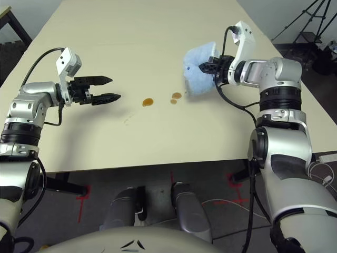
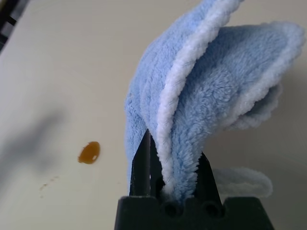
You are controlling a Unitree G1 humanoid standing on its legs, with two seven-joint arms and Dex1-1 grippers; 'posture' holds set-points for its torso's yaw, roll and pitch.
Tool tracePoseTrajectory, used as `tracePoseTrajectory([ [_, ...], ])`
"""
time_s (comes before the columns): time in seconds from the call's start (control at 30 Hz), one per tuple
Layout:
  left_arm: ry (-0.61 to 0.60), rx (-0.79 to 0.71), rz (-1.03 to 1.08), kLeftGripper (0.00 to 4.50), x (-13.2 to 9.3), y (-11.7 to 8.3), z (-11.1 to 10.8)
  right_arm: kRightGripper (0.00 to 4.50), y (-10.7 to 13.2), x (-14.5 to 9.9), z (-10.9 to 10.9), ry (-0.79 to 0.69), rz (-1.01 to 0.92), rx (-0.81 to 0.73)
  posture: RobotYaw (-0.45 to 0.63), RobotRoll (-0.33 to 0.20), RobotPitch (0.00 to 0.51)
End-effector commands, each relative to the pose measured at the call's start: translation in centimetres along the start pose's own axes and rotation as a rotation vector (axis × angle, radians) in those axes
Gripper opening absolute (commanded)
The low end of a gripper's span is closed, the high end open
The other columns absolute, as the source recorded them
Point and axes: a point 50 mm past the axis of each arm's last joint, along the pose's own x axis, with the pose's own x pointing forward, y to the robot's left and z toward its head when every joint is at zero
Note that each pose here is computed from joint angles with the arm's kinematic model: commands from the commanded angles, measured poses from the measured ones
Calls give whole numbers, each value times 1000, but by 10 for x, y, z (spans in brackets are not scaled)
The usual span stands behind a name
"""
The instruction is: Wipe the water off the table with a rag.
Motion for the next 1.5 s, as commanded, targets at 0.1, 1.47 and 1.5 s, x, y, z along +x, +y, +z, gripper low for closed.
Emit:
tracePoseTrajectory([
  [0.1,12,5,-1,4500,-3,-1,-1,38,-11,19,-36,117,-75,-16,-173,0,124],
  [1.47,16,3,8,4500,-4,-1,-3,38,-35,12,-21,-29,-328,2,-172,0,124],
  [1.5,17,3,8,4500,-4,-1,-3,38,-32,15,-22,-23,-315,7,-172,0,124],
])
